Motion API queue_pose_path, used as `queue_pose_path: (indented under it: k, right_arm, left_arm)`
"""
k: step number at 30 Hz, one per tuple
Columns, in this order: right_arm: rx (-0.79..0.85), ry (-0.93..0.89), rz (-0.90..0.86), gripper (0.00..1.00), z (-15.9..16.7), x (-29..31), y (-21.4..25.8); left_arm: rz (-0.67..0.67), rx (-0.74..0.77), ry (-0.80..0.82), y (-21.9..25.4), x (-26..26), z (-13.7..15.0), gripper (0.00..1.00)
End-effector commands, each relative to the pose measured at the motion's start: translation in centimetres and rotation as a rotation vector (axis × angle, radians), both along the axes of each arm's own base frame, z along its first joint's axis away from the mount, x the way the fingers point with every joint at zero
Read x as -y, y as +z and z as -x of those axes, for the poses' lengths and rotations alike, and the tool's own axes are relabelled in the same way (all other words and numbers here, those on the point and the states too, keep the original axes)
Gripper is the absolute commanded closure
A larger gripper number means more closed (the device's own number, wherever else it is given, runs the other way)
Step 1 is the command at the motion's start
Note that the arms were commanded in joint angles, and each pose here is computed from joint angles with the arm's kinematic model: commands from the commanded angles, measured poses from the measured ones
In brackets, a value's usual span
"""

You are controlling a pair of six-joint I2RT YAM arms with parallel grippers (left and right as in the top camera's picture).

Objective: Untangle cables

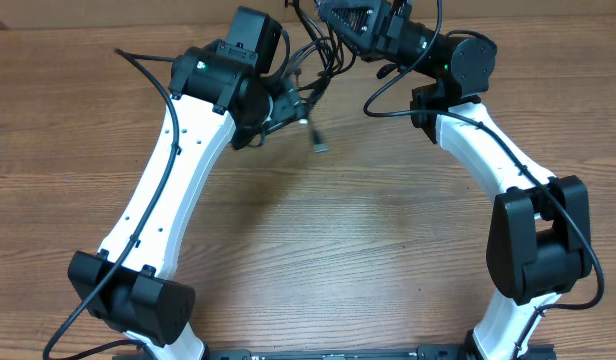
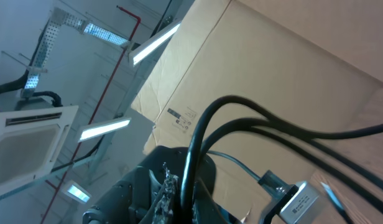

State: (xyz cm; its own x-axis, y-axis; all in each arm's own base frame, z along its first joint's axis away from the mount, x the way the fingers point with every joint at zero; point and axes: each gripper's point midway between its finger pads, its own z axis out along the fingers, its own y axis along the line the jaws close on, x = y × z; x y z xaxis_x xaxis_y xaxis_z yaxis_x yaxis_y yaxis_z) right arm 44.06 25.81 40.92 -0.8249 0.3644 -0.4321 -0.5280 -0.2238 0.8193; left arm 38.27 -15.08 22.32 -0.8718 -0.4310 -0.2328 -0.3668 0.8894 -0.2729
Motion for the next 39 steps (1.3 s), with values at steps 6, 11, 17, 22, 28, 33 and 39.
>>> queue_pose_path:
  k: [6,11,17,22,28,33,39]
  right_arm:
    - [-0.011,0.001,-0.002,0.96,-0.2,1.1,0.4]
    - [-0.017,0.013,0.004,0.96,0.0,1.0,0.3]
    - [-0.011,0.017,0.017,0.96,0.0,1.3,0.1]
    - [-0.008,0.016,0.020,0.96,0.0,1.3,0.1]
    - [-0.049,0.022,0.002,0.96,-0.2,1.4,0.2]
    - [-0.135,0.025,-0.048,0.96,-0.7,1.7,0.7]
    - [-0.235,0.030,-0.112,0.96,-1.4,2.1,1.2]
  left_arm:
    - [-0.441,-0.005,0.200,0.8,-10.7,1.1,0.45]
    - [-0.375,-0.024,0.269,0.4,-11.8,0.8,0.50]
    - [-0.264,-0.059,0.252,-0.1,-10.5,1.0,0.49]
    - [-0.140,-0.077,0.155,-0.3,-7.7,0.9,0.46]
    - [-0.061,-0.086,0.133,-0.3,-6.3,0.9,0.34]
    - [0.004,-0.099,0.112,-0.2,-5.1,1.0,0.30]
    - [0.169,-0.143,0.050,0.3,-2.0,1.8,0.25]
